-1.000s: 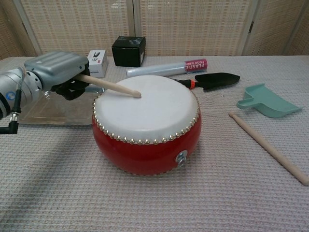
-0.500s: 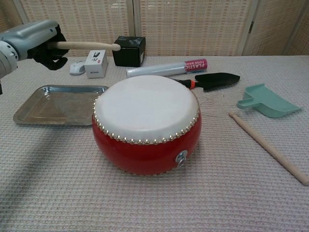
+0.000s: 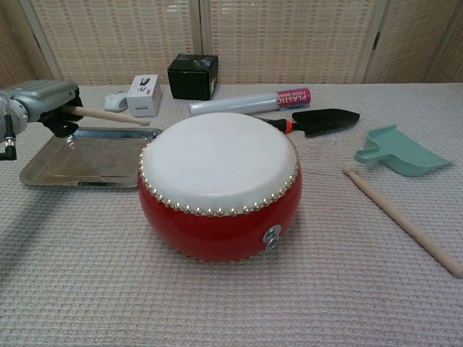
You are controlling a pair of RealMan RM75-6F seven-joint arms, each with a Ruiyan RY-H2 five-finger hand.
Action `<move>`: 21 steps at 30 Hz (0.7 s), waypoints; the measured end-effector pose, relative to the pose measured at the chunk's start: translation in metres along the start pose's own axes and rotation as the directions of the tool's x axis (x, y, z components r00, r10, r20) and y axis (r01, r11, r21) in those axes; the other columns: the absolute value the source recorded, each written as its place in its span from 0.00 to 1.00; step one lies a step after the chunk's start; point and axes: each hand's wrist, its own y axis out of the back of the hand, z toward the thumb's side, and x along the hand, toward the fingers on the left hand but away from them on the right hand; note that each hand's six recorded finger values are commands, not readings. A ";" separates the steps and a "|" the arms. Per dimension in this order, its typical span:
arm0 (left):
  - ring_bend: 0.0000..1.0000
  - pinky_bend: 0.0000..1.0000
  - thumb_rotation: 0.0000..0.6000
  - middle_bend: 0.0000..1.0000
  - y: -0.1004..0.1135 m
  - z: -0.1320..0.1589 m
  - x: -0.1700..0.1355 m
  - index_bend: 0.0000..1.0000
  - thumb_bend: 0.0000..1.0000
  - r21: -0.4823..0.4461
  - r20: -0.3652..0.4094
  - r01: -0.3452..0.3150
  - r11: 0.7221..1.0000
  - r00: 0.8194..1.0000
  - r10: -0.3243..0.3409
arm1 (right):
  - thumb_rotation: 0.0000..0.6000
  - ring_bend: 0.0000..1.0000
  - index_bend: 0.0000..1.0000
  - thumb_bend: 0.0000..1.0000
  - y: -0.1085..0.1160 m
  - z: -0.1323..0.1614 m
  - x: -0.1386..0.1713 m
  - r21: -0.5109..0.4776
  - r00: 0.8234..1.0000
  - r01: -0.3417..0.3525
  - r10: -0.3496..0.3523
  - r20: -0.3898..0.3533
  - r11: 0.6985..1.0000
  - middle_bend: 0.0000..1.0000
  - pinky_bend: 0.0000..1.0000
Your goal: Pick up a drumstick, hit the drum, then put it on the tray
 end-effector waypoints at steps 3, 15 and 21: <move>1.00 1.00 1.00 1.00 -0.007 -0.003 0.009 1.00 0.62 -0.008 -0.023 0.025 1.000 0.999 -0.025 | 1.00 0.00 0.01 0.16 0.000 -0.002 0.000 0.000 1.000 0.000 0.000 0.011 1.000 0.07 0.00; 0.68 0.88 1.00 0.72 -0.013 0.002 0.022 0.58 0.43 -0.051 -0.026 0.074 0.996 0.997 -0.076 | 1.00 0.00 0.00 0.16 -0.005 -0.002 -0.006 -0.001 1.000 -0.018 0.018 0.017 1.000 0.07 0.00; 0.38 0.60 1.00 0.40 -0.012 0.006 0.020 0.28 0.36 -0.071 -0.010 0.094 0.993 0.995 -0.095 | 1.00 0.00 0.00 0.16 -0.006 -0.001 -0.008 -0.002 1.000 -0.023 0.023 0.012 1.000 0.07 0.00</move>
